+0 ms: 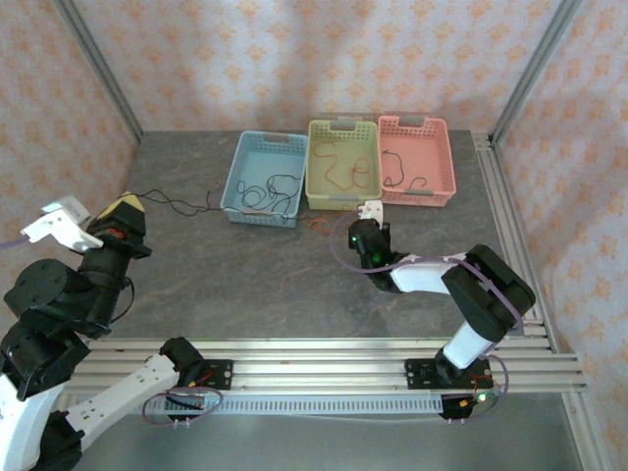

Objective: Untangle the cables

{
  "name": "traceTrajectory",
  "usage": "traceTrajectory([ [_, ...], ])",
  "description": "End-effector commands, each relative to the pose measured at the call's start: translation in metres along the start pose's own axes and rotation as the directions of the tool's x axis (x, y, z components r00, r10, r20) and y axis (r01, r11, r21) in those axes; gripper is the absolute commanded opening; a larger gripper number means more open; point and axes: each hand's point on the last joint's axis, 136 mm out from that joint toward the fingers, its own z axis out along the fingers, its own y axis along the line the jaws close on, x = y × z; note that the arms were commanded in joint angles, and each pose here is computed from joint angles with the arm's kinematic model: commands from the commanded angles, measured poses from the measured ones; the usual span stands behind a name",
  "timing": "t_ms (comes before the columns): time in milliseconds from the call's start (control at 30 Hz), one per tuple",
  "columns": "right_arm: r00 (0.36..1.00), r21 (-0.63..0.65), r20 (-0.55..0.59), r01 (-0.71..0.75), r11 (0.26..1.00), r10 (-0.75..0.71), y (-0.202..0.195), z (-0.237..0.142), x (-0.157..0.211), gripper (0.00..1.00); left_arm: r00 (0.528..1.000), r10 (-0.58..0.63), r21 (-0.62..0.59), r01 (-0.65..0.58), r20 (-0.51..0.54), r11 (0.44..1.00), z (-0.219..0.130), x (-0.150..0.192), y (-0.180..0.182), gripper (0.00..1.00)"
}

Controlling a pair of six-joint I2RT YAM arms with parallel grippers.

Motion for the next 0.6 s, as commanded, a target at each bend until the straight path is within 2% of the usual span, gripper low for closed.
traceTrajectory([
  [0, 1.000, 0.017, 0.013, -0.024, 1.000, 0.023, -0.003, -0.001, -0.010, 0.00, 0.996, 0.084, -0.094, -0.080, 0.039, 0.992, 0.001, -0.014, 0.011, 0.00],
  [233, 1.000, 0.018, 0.009, -0.023, 1.000, 0.023, -0.004, 0.000, -0.009, 0.00, 0.990, 0.141, -0.153, -0.134, 0.031, 0.979, 0.017, -0.020, 0.002, 0.00],
  [567, 1.000, 0.012, 0.008, -0.028, 1.000, 0.028, -0.003, 0.000, -0.008, 0.00, 0.987, 0.161, -0.146, -0.157, 0.013, 0.977, 0.030, -0.038, -0.022, 0.00],
])
